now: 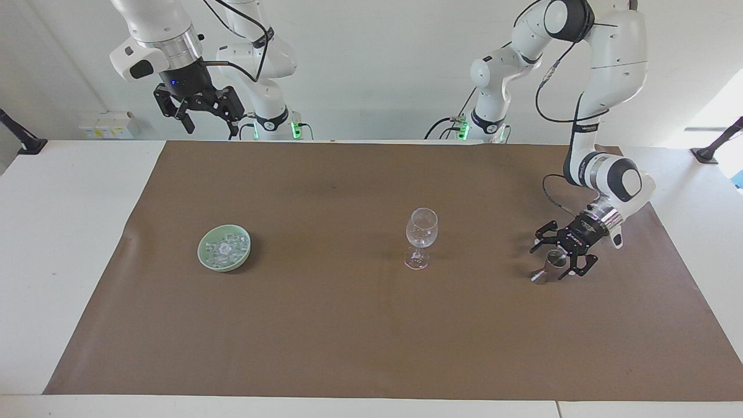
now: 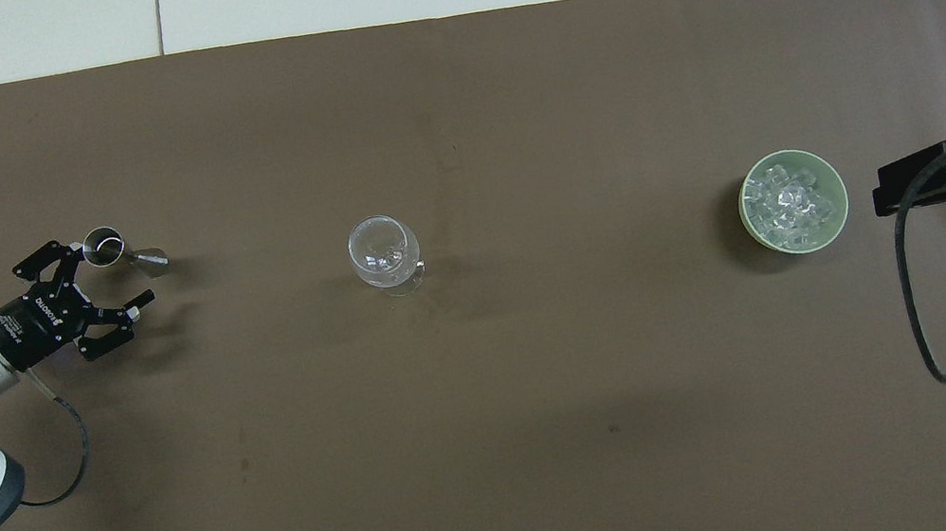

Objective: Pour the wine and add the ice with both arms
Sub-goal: 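Reach the open left gripper forward to the silver jigger, then close the left gripper around the silver jigger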

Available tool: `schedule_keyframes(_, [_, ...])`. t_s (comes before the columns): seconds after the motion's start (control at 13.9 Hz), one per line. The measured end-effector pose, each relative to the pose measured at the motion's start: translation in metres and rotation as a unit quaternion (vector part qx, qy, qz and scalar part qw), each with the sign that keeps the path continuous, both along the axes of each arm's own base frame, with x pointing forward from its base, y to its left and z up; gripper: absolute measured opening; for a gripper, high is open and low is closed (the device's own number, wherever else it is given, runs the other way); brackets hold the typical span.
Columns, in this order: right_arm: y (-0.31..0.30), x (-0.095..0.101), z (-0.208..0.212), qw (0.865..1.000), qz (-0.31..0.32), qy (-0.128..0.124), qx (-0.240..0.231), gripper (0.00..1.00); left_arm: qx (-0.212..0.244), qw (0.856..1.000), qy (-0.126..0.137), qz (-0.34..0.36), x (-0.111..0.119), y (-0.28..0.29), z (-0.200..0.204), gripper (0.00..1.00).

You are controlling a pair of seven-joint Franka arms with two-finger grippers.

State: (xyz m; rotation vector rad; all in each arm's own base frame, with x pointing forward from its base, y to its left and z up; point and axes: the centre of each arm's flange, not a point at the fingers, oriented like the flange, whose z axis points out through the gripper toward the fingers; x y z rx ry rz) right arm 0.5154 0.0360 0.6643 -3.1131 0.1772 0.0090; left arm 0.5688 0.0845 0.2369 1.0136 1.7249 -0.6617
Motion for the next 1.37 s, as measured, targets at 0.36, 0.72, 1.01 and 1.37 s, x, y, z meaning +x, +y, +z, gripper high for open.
schedule_keyframes(0.36, [0.0000,0.0000,0.0000,1.000,0.000,0.000,0.000,1.00,-0.005,1.000,-0.001,0.007,0.0019,-0.0050,0.0005,1.00])
schedule_keyframes(0.72, [0.0000,0.0000,0.0000,1.000,0.000,0.000,0.000,1.00,-0.006,1.000,-0.001,0.012,0.0026,-0.0058,0.0005,0.85])
schedule_keyframes(1.01, [0.0000,0.0000,0.0000,1.000,0.000,0.000,0.000,1.00,-0.009,1.000,0.000,0.020,0.0026,-0.0030,0.0002,0.75])
schedule_keyframes(1.37, [0.0000,0.0000,0.0000,1.000,0.000,0.000,0.000,1.00,-0.013,1.000,0.001,0.025,0.0025,-0.0023,-0.0012,0.52])
